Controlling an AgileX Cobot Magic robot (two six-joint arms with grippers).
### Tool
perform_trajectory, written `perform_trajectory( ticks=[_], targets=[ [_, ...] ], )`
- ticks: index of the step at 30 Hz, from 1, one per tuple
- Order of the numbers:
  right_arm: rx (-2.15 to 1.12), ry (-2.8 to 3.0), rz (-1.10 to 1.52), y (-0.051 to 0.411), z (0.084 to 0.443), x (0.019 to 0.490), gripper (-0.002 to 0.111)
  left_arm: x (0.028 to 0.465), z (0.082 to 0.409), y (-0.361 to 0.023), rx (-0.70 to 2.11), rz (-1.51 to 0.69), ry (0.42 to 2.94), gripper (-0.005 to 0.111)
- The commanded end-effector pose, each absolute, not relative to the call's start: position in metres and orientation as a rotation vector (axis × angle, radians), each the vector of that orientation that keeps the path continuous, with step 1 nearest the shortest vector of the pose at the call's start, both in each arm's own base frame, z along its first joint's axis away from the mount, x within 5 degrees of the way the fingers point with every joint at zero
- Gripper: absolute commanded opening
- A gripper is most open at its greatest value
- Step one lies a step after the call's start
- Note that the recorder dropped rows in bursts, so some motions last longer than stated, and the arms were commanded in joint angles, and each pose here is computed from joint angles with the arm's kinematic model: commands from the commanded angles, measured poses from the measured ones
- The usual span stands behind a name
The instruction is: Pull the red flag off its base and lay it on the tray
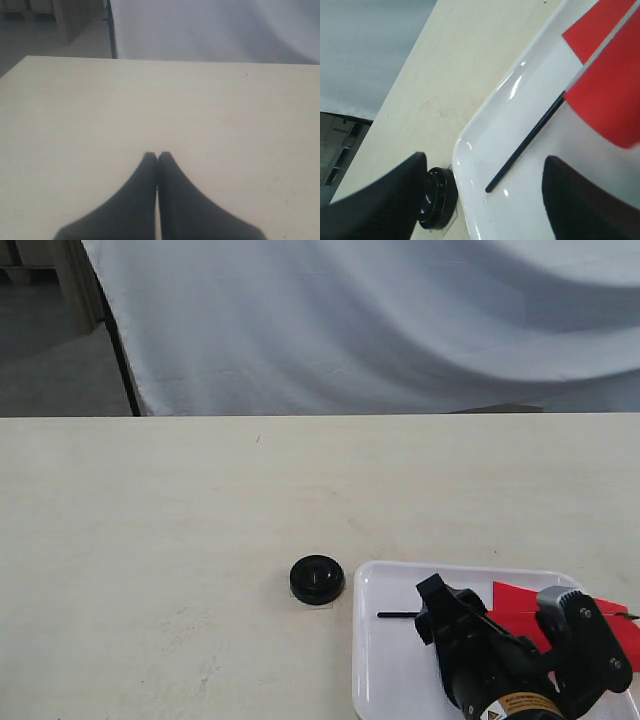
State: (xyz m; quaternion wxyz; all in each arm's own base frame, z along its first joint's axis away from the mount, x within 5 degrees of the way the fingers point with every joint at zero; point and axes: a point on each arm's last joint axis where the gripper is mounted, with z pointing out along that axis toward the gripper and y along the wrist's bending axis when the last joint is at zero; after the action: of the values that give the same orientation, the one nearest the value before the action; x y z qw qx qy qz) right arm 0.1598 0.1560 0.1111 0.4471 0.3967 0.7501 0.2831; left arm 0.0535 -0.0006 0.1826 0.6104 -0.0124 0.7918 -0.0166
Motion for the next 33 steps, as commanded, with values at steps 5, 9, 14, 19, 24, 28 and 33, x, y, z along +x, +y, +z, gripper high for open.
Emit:
perform_trajectory(
  ticks=[5,9,14,19,24,28,33],
  targets=[
    [0.963,1.818,0.723,0.155,0.119,0.161,0.064,0.054,0.182,-0.001,-0.022,-0.042,1.825,0.000],
    [0.741,1.686,0.740,0.157,0.141,0.166,0.063,0.054,0.182,-0.001,-0.022,-0.042,1.825,0.000],
    [0.113,1.692,0.438,0.177,0.163,0.180,0.003,0.054,0.182,-0.001,-0.022,-0.042,1.825,0.000],
    [-0.545,1.800,0.085,0.209,0.167,0.209,0.000,0.054,0.182,-0.001,-0.022,-0.042,1.825,0.000],
    [-0.866,2.047,0.017,0.215,0.163,0.246,0.000,0.054,0.182,-0.001,-0.022,-0.042,1.825,0.000],
    [-0.728,2.217,0.074,0.187,0.175,0.283,0.000,0.054,0.182,-0.001,-0.022,-0.042,1.825,0.000],
    [-0.684,2.235,0.053,0.166,0.179,0.299,0.000,0.054,0.182,-0.001,-0.022,-0.042,1.825,0.000]
  ],
)
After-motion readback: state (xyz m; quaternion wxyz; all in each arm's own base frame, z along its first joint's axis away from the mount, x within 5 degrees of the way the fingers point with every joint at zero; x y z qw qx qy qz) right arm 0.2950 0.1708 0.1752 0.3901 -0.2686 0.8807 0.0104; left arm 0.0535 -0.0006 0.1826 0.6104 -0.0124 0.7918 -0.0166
